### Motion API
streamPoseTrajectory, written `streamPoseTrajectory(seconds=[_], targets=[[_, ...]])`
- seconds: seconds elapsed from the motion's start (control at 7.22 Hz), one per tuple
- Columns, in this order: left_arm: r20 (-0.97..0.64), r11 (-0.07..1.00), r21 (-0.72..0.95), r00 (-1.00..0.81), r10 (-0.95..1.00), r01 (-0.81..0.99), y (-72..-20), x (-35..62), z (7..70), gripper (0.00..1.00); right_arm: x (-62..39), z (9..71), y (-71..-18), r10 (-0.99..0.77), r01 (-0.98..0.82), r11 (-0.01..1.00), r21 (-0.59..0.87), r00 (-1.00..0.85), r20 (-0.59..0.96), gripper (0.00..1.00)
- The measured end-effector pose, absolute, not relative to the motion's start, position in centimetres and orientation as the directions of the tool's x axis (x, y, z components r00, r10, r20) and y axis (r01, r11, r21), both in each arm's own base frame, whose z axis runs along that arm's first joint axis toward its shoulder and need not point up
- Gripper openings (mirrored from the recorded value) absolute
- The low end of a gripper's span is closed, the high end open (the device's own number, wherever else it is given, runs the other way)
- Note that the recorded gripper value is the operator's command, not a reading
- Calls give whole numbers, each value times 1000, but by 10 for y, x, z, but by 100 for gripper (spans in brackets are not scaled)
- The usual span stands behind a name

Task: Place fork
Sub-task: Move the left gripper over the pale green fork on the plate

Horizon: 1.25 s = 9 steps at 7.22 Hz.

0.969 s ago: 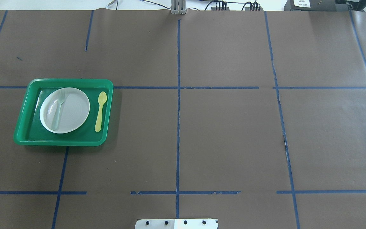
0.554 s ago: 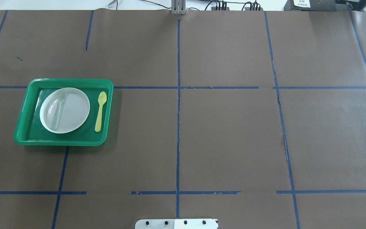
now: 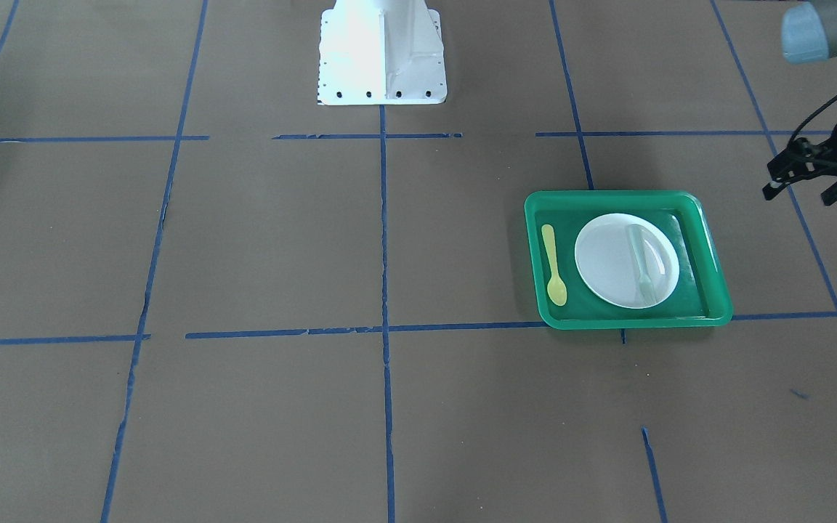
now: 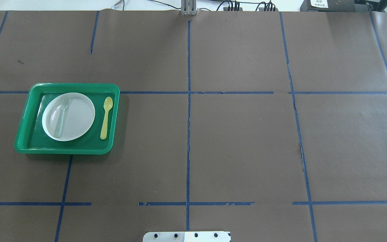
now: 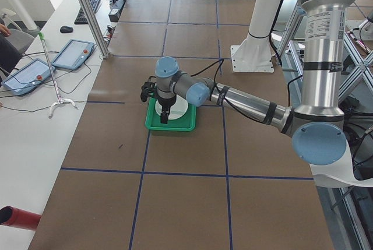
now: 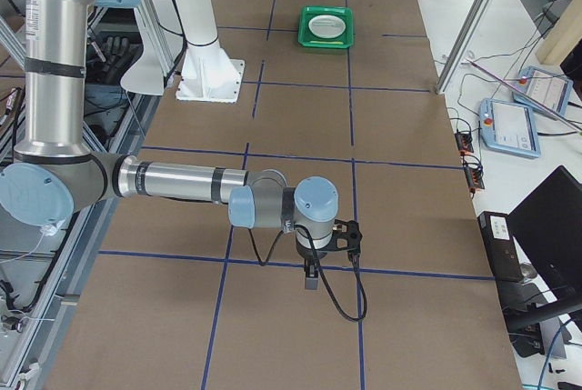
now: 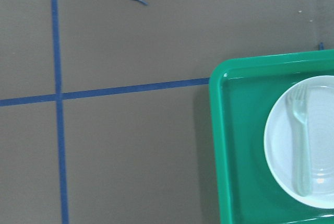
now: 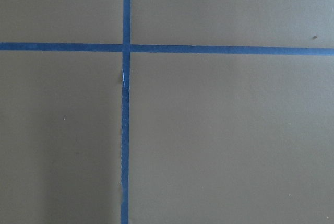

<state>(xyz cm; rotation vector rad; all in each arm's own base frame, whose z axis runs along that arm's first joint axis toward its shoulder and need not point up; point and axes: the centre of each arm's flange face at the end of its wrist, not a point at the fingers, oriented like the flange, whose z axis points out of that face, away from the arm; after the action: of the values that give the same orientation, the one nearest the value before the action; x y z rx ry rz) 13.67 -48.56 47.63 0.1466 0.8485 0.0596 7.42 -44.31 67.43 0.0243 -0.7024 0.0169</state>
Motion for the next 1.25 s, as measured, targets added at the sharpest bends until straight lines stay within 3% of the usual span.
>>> streamPoseTrajectory(seconds=[0.28,0.83,1.25], targets=[[-761,988,151,639,113,5,-491,218,462,100,74,675,-443,8,-24,1000,16,763,646,100],[-746,991,131,660,91,12,-479,308,473,74,74,675,-443,8,-24,1000,16,763,646,100],[-734,993,116,673,91,-7,-481,329,483,74,74,675,-443,8,-24,1000,16,763,646,100]])
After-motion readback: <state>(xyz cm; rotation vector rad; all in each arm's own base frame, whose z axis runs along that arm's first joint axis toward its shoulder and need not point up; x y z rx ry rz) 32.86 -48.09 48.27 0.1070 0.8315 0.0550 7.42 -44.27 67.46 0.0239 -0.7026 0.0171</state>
